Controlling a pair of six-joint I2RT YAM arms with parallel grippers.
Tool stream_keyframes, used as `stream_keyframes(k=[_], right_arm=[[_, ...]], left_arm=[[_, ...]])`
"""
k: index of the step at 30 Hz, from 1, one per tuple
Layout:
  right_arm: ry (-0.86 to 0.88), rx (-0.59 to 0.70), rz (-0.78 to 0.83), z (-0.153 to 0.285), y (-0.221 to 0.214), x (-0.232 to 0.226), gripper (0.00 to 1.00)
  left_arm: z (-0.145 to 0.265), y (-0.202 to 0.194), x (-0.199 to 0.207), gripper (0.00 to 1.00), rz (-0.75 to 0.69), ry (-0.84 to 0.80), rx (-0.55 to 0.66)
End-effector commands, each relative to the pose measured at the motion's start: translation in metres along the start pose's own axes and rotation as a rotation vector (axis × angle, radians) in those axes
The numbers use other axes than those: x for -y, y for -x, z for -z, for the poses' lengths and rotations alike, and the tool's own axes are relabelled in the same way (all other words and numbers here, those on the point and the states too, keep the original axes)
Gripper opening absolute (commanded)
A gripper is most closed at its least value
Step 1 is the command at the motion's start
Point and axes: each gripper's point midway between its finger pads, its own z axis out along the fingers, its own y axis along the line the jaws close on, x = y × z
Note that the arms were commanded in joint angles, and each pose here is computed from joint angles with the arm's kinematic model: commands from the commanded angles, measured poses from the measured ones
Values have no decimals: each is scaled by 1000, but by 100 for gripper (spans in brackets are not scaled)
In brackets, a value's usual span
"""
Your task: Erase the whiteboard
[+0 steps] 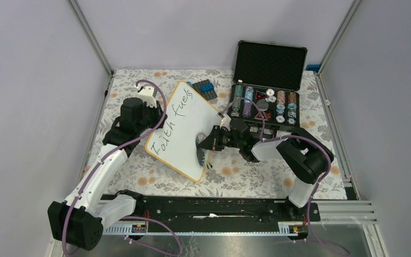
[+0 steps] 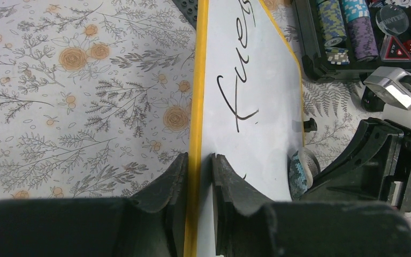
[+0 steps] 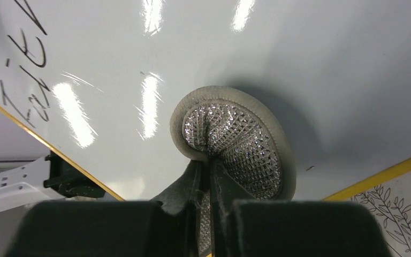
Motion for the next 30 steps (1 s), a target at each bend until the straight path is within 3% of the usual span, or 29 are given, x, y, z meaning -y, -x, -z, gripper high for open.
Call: stream_keyframes(k=[1, 6, 11, 17, 25, 30], right_arm=[[-133, -6, 133, -20, 15, -4, 0], [-7, 25, 254, -41, 40, -84, 0], [7, 54, 242, -55, 58, -93, 0], [-73, 40, 135, -52, 50, -36, 0], [-260, 62, -6, 5, 24, 68, 0], [-269, 26, 8, 6, 17, 72, 0]], left_arm=[[2, -21, 19, 0, 9, -81, -78], [0, -21, 19, 0, 9, -80, -81], [1, -22, 19, 0, 8, -80, -81], [2, -20, 19, 0, 8, -82, -74], [4, -18, 22, 0, 7, -95, -69], [2, -20, 22, 0, 9, -96, -79]])
